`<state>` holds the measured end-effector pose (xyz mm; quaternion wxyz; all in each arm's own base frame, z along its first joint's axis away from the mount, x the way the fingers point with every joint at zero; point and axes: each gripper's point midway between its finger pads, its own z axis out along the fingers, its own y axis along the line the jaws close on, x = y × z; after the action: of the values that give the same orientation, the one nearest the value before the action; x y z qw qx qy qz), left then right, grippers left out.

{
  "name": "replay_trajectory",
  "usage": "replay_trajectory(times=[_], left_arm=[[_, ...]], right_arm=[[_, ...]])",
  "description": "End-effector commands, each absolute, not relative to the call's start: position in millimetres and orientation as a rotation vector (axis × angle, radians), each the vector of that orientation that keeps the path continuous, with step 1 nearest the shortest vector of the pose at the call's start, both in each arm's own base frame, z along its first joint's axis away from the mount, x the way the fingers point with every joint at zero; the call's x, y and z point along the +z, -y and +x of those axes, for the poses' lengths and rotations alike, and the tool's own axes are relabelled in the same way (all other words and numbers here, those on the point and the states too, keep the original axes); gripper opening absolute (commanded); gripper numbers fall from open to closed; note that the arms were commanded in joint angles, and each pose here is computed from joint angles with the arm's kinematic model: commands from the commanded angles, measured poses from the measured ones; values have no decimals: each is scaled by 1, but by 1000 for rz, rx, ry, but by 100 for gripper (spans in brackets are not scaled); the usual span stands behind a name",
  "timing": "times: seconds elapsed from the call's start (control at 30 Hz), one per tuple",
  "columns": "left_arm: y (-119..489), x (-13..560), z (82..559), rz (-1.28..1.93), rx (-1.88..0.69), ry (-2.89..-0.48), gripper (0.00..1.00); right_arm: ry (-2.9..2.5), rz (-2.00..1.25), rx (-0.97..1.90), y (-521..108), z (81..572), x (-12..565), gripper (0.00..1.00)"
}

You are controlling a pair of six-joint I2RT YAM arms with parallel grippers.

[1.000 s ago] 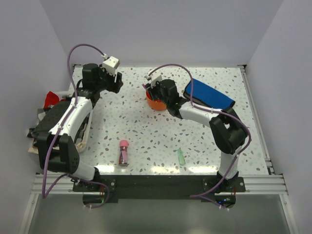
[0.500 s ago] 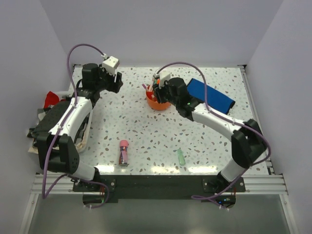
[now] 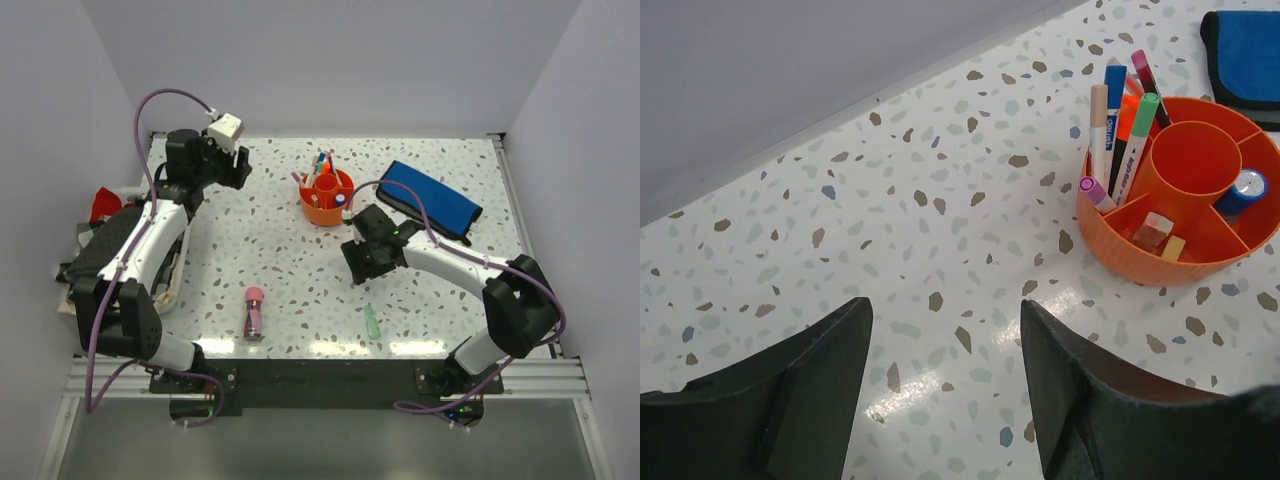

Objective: Sort the stationery into containers
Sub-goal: Pick up the stationery from the center of the board.

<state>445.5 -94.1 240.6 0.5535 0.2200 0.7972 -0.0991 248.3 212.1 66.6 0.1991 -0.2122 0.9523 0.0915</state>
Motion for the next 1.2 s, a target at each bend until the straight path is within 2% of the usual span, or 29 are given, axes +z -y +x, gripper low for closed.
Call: replay_trajectory(times=[0.0,0.37,0.8,1.1,1.17], left_arm=[[96,266,446,517,-251,-1802,66],[98,257,436,515,-277,-1812,66],[101,250,431,506,-305,-1819,66],[101,245,431,503,-309,-1831,66],[102,246,432,502,-313,-1826,66]], right_arm=[[-2816,-500,289,-202,216,48,58],[-2949,-459,372,-196,173,26,54],[-3056,-504,370,-205,145,-1,48],[-3141,-496,263,-195,131,-15,28],[-3120,-506,269,-197,135,-11,11]])
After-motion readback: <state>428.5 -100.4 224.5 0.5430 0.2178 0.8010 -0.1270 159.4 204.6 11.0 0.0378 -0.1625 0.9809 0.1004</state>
